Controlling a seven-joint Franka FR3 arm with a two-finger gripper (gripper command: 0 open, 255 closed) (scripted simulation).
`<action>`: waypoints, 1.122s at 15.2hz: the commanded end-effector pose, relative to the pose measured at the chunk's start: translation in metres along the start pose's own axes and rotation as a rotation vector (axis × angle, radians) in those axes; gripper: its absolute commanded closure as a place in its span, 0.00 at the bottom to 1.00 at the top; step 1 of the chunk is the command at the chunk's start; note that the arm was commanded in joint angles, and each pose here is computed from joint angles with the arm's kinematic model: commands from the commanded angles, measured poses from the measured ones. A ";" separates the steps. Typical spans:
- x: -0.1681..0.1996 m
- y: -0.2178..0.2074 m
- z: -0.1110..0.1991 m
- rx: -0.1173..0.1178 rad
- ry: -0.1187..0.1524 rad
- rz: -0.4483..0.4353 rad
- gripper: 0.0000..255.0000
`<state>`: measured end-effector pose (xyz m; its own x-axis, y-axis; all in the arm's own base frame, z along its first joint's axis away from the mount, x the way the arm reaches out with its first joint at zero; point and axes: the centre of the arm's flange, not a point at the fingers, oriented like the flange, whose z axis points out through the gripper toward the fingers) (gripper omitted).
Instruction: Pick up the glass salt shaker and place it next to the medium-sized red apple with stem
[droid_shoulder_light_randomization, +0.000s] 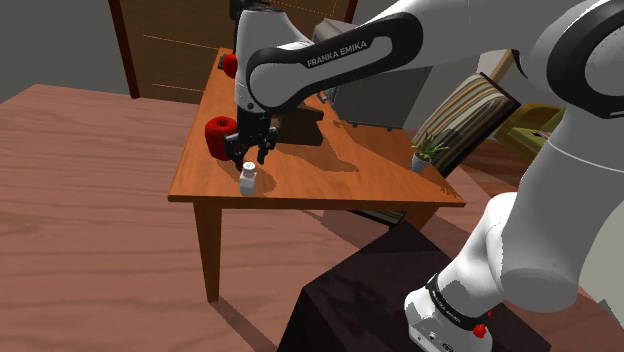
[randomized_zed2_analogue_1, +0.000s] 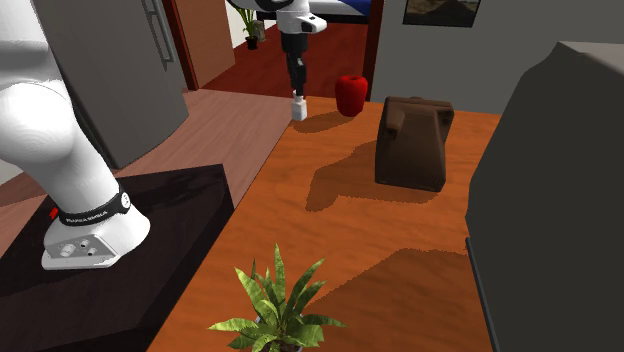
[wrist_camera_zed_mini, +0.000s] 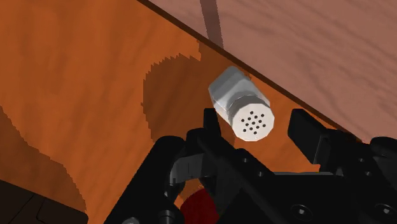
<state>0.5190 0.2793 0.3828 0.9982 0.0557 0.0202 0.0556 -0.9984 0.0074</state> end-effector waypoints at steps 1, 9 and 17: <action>0.000 0.000 0.000 0.000 0.000 0.000 0.00; 0.000 0.000 -0.050 0.000 0.000 0.000 0.00; 0.000 0.000 -0.050 0.000 0.000 0.000 0.00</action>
<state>0.5180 0.2796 0.4327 0.9982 0.0557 0.0203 0.0556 -0.9984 0.0074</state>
